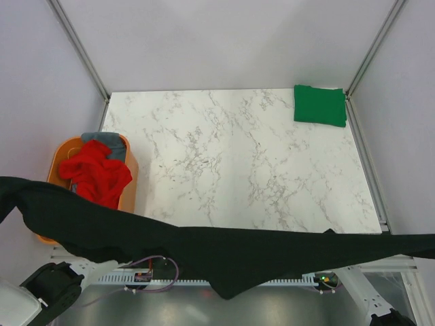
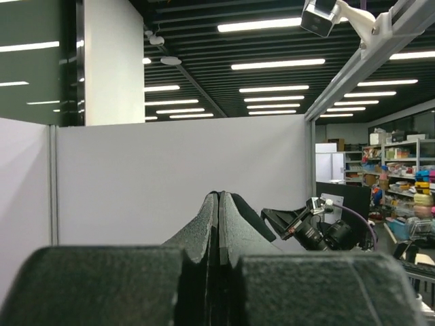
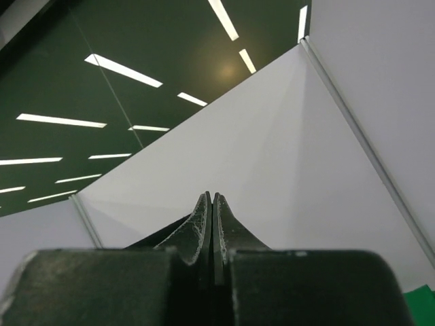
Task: Fold and stack the t-shirts
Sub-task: Flatten the tshirt out
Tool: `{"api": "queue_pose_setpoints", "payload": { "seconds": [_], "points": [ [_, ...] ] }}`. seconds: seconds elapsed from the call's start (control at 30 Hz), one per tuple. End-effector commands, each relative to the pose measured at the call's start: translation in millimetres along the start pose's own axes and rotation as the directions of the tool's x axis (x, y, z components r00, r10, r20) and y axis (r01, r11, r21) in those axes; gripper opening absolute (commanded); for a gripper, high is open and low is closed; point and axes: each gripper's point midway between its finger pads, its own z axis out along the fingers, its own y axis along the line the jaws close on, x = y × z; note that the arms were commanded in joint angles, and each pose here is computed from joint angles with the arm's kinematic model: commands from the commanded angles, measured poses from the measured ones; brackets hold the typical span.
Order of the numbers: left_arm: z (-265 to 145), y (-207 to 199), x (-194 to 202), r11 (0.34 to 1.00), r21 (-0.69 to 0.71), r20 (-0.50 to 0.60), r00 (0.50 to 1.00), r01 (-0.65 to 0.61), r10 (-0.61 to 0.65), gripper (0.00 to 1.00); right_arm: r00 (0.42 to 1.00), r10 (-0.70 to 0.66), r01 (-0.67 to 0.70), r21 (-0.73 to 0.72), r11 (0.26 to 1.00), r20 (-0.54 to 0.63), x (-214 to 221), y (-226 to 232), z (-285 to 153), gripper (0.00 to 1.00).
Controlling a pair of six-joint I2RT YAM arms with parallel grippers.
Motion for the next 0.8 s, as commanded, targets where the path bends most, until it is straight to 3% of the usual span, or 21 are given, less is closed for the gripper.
{"api": "queue_pose_setpoints", "payload": {
  "seconds": [0.0,0.1,0.13,0.23,0.3,0.4,0.43,0.5,0.53,0.57,0.6,0.63,0.67,0.7,0.73,0.77],
  "points": [
    [29,57,27,0.995,-0.088,-0.036,0.999,-0.045,0.042,0.02,0.987,-0.097,0.113,0.130,0.985,-0.127,54,-21,53,0.00],
    [38,130,67,0.956,-0.286,-0.108,0.993,-0.072,0.042,0.02,0.953,-0.166,0.228,0.240,0.944,-0.253,109,-48,87,0.00],
    [35,161,78,0.915,-0.394,-0.115,0.993,-0.084,0.042,0.02,0.940,-0.180,0.259,0.263,0.929,-0.290,125,-55,94,0.00],
    [25,243,134,0.797,-0.578,-0.236,0.971,-0.173,0.040,0.02,0.864,-0.237,0.402,0.325,0.856,-0.445,194,-88,114,0.00],
    [18,280,167,0.750,-0.607,-0.336,0.940,-0.261,0.055,0.02,0.779,-0.273,0.532,0.365,0.764,-0.565,252,-123,121,0.00],
    [-6,367,252,0.671,-0.660,-0.502,0.863,-0.339,-0.057,0.02,0.641,-0.292,0.706,0.396,0.588,-0.709,330,-178,116,0.00],
    [-24,412,288,0.637,-0.685,-0.547,0.827,-0.354,-0.129,0.02,0.611,-0.289,0.730,0.383,0.566,-0.737,351,-188,116,0.00],
    [-53,460,330,0.584,-0.720,-0.581,0.785,-0.374,-0.213,0.02,0.548,-0.263,0.775,0.364,0.517,-0.794,406,-225,117,0.00],
    [-72,487,338,0.546,-0.739,-0.588,0.773,-0.394,-0.238,0.02,0.524,-0.223,0.759,0.331,0.561,-0.822,433,-235,116,0.00],
    [-107,526,389,0.510,-0.761,-0.607,0.719,-0.401,-0.340,0.02,0.519,-0.182,0.753,0.347,0.559,-0.835,450,-250,114,0.00],
    [-125,544,405,0.486,-0.776,-0.603,0.698,-0.401,-0.387,0.02,0.479,-0.140,0.779,0.346,0.523,-0.867,473,-281,110,0.00],
    [-133,557,409,0.486,-0.789,-0.592,0.678,-0.377,-0.436,0.06,0.448,-0.102,0.767,0.323,0.555,-0.888,491,-289,109,0.15],
    [-173,580,453,0.442,-0.819,-0.569,0.614,-0.365,-0.547,0.40,0.433,-0.077,0.751,0.312,0.582,-0.898,504,-293,114,0.41],
    [-186,587,466,0.429,-0.838,-0.544,0.590,-0.339,-0.596,0.66,0.382,-0.035,0.770,0.297,0.565,-0.923,521,-312,105,0.67],
    [-197,587,467,0.418,-0.858,-0.512,0.564,-0.299,-0.647,0.92,0.364,-0.026,0.772,0.286,0.568,-0.931,527,-314,104,0.87],
    [-210,590,476,0.372,-0.886,-0.464,0.553,-0.278,-0.692,0.99,0.350,-0.023,0.774,0.276,0.569,-0.936,530,-316,102,0.98]
  ]
}}
